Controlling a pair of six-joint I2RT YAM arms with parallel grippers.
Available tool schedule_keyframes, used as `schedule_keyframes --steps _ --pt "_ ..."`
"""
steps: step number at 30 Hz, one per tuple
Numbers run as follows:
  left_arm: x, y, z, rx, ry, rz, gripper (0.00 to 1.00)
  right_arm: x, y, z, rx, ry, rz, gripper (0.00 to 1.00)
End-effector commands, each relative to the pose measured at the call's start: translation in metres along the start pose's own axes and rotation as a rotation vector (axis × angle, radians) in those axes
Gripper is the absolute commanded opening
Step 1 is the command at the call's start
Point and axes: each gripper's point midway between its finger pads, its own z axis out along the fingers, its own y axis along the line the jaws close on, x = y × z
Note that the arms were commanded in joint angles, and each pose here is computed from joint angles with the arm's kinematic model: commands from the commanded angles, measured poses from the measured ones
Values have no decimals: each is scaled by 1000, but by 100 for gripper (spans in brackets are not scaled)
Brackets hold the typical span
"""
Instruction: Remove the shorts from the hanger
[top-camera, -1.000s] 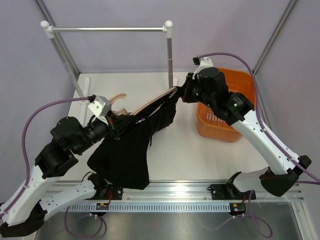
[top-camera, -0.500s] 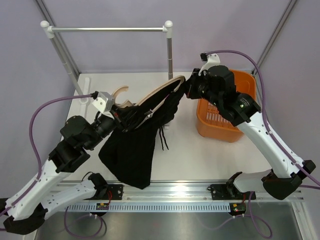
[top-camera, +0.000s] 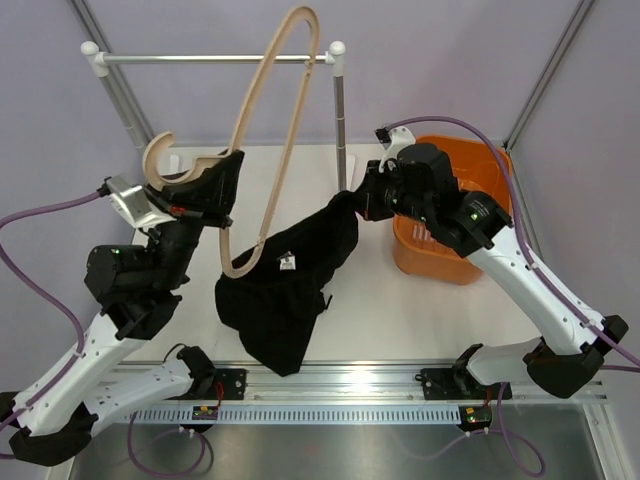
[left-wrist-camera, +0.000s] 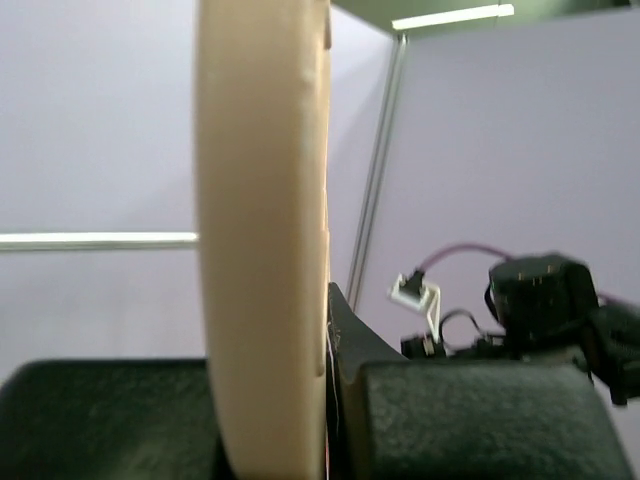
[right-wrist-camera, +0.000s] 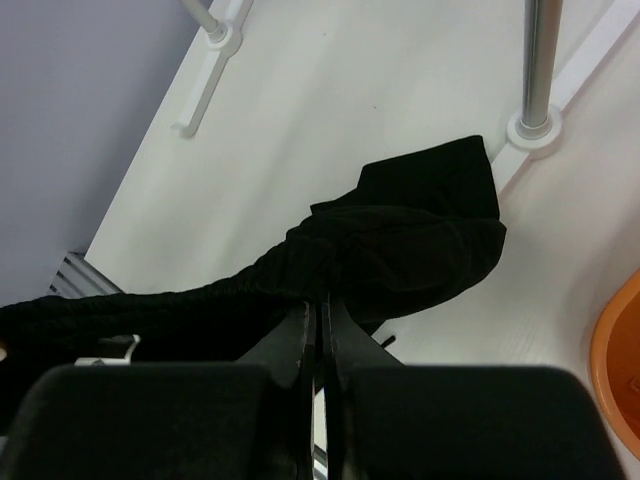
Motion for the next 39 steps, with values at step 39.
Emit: schedule_keyframes --steps 39 --pt "42 63 -4 -296 41 179 0 -222 -255 -146 956 -738 250 0"
